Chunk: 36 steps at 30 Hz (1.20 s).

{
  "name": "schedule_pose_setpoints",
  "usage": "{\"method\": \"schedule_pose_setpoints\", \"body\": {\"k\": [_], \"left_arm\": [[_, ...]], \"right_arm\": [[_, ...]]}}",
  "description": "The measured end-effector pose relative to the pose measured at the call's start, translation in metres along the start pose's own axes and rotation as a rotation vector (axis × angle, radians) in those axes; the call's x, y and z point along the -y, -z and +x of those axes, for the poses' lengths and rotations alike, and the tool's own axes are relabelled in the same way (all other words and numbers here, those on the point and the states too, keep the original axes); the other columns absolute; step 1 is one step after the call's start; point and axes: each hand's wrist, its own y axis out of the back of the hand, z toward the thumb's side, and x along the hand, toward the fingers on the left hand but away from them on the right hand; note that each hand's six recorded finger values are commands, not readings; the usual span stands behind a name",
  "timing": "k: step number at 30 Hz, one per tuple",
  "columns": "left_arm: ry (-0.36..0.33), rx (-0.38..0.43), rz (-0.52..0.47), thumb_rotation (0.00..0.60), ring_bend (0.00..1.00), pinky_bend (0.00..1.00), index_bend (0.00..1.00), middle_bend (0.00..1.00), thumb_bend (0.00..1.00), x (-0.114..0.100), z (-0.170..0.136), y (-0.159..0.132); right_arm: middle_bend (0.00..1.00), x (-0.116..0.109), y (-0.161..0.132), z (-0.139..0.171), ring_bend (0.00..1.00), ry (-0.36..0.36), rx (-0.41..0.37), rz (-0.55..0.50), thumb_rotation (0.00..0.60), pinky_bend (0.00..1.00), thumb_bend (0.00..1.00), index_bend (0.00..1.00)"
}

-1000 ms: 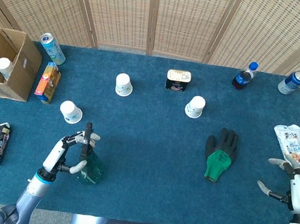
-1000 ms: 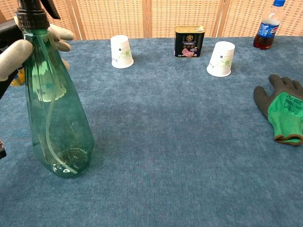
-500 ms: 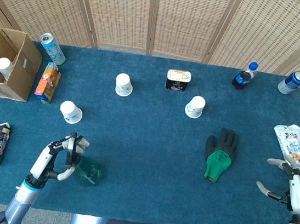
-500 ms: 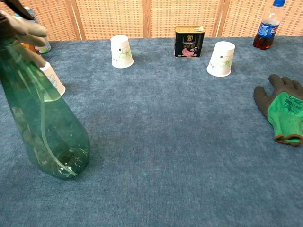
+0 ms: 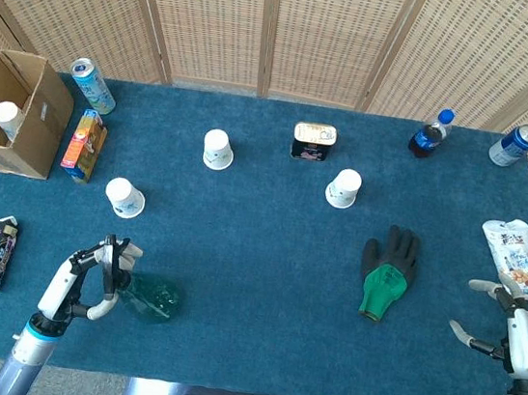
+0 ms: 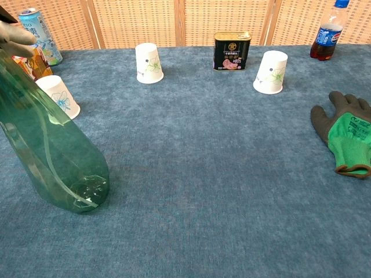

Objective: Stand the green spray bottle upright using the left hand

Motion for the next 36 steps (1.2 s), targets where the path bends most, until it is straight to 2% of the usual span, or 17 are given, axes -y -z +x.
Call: {"method": "schedule_pose_setpoints", "body": {"k": [4, 8, 14, 19, 24, 26, 29, 30, 36], "left_arm": [[0.01, -0.021, 0.015, 0.357, 0.3, 0.3, 0.4, 0.33, 0.37, -0.001, -0.004, 0.001], [0.013, -0.042, 0.03, 0.312, 0.3, 0.3, 0.39, 0.32, 0.37, -0.004, -0.006, 0.002], [-0.007, -0.067, 0.058, 0.298, 0.29, 0.26, 0.38, 0.31, 0.37, -0.013, -0.012, 0.001], [-0.015, -0.081, 0.069, 0.293, 0.29, 0.32, 0.37, 0.31, 0.37, -0.017, -0.016, 0.001], [-0.025, -0.091, 0.078, 0.282, 0.27, 0.28, 0.36, 0.29, 0.37, -0.023, -0.021, -0.001], [-0.028, -0.092, 0.082, 0.258, 0.26, 0.28, 0.34, 0.28, 0.37, -0.025, -0.022, -0.002], [-0.033, -0.1, 0.106, 0.191, 0.23, 0.37, 0.31, 0.26, 0.37, -0.031, -0.025, -0.005], [-0.034, -0.104, 0.121, 0.171, 0.22, 0.37, 0.3, 0.25, 0.37, -0.034, -0.027, -0.006], [-0.047, -0.134, 0.201, 0.136, 0.17, 0.35, 0.24, 0.2, 0.36, -0.052, -0.034, -0.017]], "right_arm": [[0.35, 0.001, -0.001, 0.0, 0.1, -0.004, -0.003, 0.0, 0.6, 0.28, 0.21, 0.3], [0.35, 0.001, -0.001, 0.0, 0.1, -0.005, -0.005, -0.002, 0.6, 0.28, 0.21, 0.3], [0.35, 0.0, -0.002, -0.001, 0.1, -0.002, -0.01, -0.002, 0.6, 0.28, 0.21, 0.3], [0.35, 0.0, -0.002, 0.0, 0.1, -0.002, -0.01, -0.002, 0.6, 0.28, 0.21, 0.3], [0.35, 0.0, -0.003, 0.0, 0.1, -0.003, -0.013, 0.001, 0.6, 0.28, 0.21, 0.3], [0.35, 0.0, -0.004, 0.0, 0.1, -0.003, -0.014, 0.002, 0.6, 0.28, 0.21, 0.3], [0.35, 0.0, -0.005, -0.001, 0.1, -0.006, -0.015, 0.008, 0.6, 0.28, 0.21, 0.3], [0.35, 0.0, -0.005, -0.001, 0.1, -0.006, -0.015, 0.01, 0.6, 0.28, 0.21, 0.3], [0.35, -0.001, -0.006, -0.004, 0.1, -0.011, -0.014, 0.027, 0.6, 0.28, 0.21, 0.3]]}}
